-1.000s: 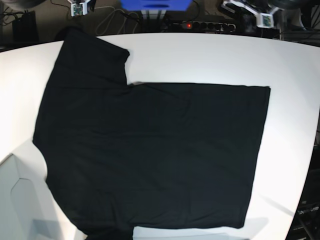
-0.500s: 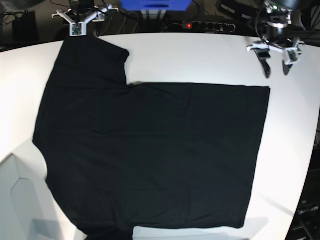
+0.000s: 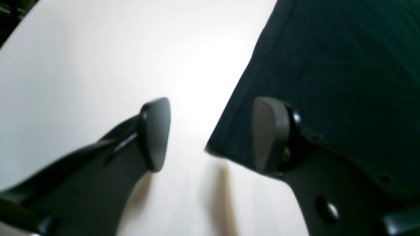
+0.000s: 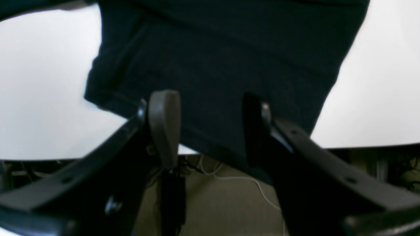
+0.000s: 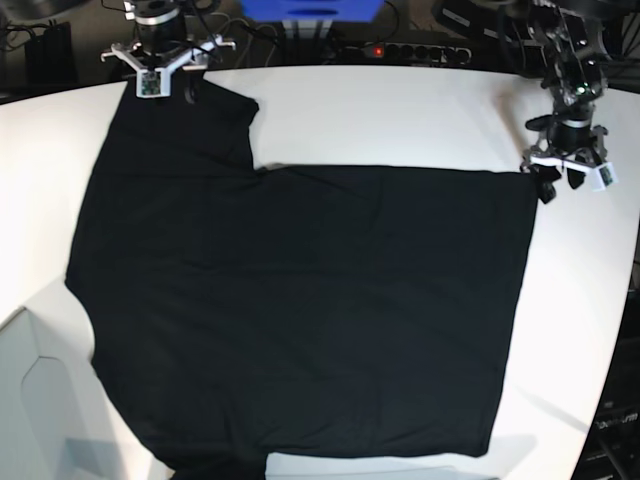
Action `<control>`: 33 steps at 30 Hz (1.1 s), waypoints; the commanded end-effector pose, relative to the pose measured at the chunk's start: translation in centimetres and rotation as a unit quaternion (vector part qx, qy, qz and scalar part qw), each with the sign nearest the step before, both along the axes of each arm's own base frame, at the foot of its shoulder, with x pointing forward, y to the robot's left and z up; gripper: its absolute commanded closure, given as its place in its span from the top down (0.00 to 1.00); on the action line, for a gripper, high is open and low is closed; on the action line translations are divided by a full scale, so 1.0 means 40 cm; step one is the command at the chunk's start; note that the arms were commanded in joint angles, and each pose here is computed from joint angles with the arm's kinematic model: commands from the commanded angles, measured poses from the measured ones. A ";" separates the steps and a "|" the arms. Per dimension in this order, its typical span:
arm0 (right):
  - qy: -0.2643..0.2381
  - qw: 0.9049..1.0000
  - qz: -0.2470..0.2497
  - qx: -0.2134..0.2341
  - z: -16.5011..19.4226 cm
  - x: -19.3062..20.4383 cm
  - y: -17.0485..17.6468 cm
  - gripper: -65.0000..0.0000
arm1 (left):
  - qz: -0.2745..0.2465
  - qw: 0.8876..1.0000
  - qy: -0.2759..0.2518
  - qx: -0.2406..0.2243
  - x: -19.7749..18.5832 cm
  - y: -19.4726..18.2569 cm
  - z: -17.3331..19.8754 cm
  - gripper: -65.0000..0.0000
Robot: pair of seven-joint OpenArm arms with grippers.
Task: Fold the T-shirt properly
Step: 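Move both grippers down to the shirt's shoulder corners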
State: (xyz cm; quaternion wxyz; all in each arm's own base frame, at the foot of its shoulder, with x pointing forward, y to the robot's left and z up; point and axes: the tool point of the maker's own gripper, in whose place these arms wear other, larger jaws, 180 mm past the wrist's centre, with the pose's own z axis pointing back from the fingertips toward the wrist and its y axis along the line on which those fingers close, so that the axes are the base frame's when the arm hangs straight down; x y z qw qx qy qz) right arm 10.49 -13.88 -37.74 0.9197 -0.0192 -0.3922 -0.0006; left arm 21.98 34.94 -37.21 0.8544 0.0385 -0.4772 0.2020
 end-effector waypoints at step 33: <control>-0.012 0.999 0.036 -0.028 0.017 0.007 -0.031 0.54 | -0.024 0.999 0.026 -0.024 0.021 -0.040 -0.077 0.36</control>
